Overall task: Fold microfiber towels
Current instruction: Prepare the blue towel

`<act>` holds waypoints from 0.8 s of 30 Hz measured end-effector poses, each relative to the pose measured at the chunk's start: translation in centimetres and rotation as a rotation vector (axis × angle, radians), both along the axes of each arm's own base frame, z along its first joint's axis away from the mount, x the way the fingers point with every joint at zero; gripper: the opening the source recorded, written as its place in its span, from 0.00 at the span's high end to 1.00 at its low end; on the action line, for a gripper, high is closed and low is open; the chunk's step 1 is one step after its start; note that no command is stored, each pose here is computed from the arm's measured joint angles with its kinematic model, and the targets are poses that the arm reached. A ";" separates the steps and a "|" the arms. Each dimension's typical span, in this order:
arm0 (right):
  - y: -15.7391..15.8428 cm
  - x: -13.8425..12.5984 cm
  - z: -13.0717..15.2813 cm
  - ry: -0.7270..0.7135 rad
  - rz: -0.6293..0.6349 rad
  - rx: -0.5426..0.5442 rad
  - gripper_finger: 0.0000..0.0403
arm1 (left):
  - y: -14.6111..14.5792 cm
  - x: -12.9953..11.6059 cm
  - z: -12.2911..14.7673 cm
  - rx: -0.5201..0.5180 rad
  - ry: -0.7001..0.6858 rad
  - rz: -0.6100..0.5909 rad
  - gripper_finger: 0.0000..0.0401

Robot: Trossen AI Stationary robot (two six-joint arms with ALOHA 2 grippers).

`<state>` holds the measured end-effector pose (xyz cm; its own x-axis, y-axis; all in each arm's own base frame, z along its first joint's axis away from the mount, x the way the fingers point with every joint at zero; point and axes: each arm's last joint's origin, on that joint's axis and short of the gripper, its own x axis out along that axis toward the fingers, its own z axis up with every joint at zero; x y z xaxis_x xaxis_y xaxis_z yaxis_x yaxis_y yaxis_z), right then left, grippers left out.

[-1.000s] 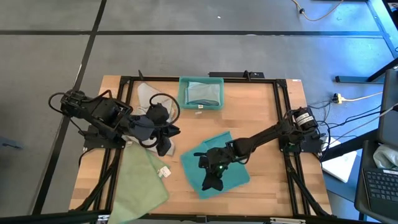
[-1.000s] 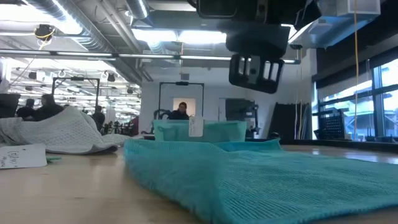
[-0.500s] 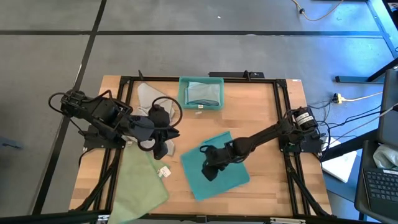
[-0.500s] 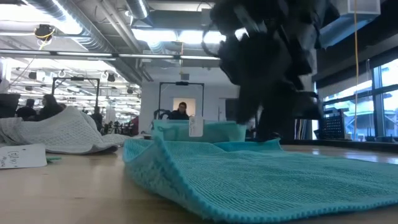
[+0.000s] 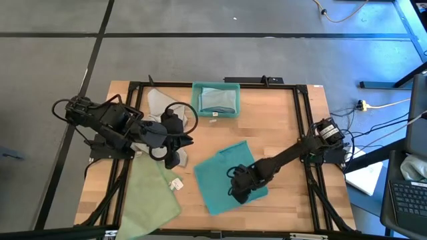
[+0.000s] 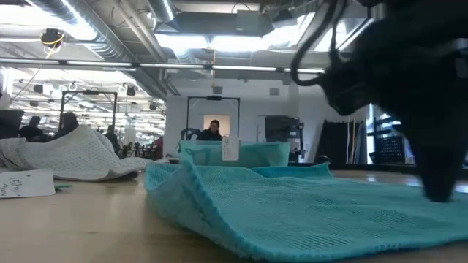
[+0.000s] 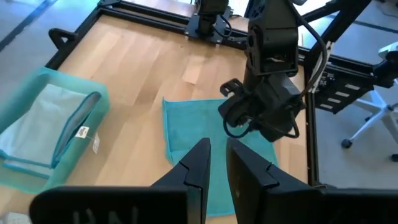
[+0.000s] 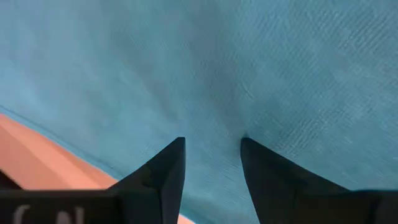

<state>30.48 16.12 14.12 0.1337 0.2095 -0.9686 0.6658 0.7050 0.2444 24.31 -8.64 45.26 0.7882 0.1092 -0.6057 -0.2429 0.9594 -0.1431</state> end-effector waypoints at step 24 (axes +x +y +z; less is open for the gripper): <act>-3.5 -4.5 3.6 0.251 0.261 -0.353 0.61 | -0.2 -0.2 0.0 -0.084 -0.028 0.119 0.89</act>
<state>25.95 12.61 17.73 -0.1256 -0.1414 -0.9819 0.4642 0.8663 -0.1842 24.15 -8.85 45.25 0.7895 0.1531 -0.5944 -0.3492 0.9085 -0.2298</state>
